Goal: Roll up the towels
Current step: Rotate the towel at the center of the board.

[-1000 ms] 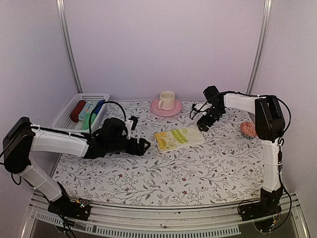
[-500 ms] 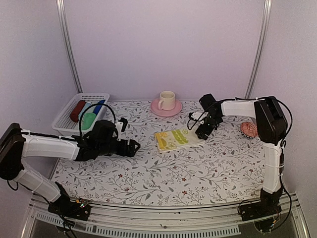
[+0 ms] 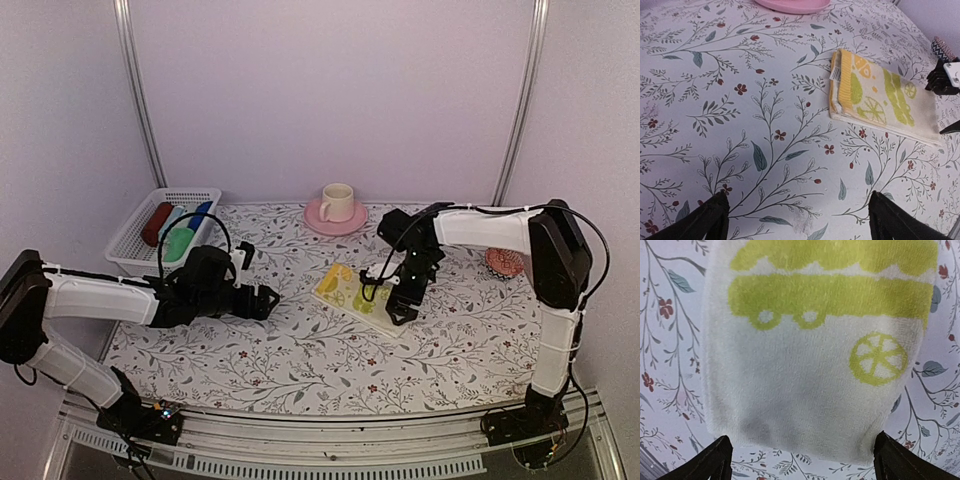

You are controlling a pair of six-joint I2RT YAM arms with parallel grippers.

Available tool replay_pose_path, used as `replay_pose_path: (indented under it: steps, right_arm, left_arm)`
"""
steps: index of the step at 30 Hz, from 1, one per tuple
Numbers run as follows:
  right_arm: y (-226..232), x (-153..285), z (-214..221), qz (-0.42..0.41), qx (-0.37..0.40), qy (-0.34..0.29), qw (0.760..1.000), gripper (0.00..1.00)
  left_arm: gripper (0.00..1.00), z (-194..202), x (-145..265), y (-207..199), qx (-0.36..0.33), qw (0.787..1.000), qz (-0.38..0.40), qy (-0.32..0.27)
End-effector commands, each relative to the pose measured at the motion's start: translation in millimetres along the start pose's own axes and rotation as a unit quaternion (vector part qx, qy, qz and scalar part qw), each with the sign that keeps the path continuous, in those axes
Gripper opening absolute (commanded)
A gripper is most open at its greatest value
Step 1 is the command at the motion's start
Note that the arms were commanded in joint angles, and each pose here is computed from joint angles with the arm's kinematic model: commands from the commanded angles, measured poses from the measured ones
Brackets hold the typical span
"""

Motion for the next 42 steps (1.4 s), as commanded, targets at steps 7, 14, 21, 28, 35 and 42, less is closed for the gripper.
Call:
replay_pose_path:
  steps: [7, 14, 21, 28, 35, 42]
  right_arm:
    - [-55, 87, -78, 0.121, 0.034, -0.144, 0.982, 0.99]
    - [-92, 59, -132, 0.169, 0.036, -0.178, 0.969, 0.99]
    - [-91, 28, -154, 0.138, 0.043, -0.208, 0.967, 0.99]
    - [-91, 1, -158, 0.115, 0.017, -0.208, 0.971, 0.99]
    - [-98, -29, -154, 0.140, -0.013, -0.181, 0.973, 0.99]
    - [-126, -50, -134, 0.206, -0.067, -0.128, 0.968, 0.99]
  left_arm:
    - [0.97, -15, -3, -1, -0.030, 0.999, -0.001, -0.022]
    - [0.97, -4, -10, 4, -0.046, 0.999, 0.000, -0.028]
    - [0.97, 3, -18, 6, -0.040, 0.999, 0.006, -0.016]
    - [0.97, 3, -17, 7, -0.036, 0.999, 0.004, -0.019]
    - [0.97, 3, -17, 7, -0.037, 0.999, 0.002, -0.019]
    - [0.97, 3, -17, 8, -0.043, 0.999, -0.004, -0.017]
Point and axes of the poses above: each gripper's point midway between its finger pads, its own x axis back along the fingers, its own y axis along the line the jaws close on, z = x × y, the point moved 7 cm from there along x, back along the fingers, and after that the axes turned 2 degrees about x, right-handed, at the moved point
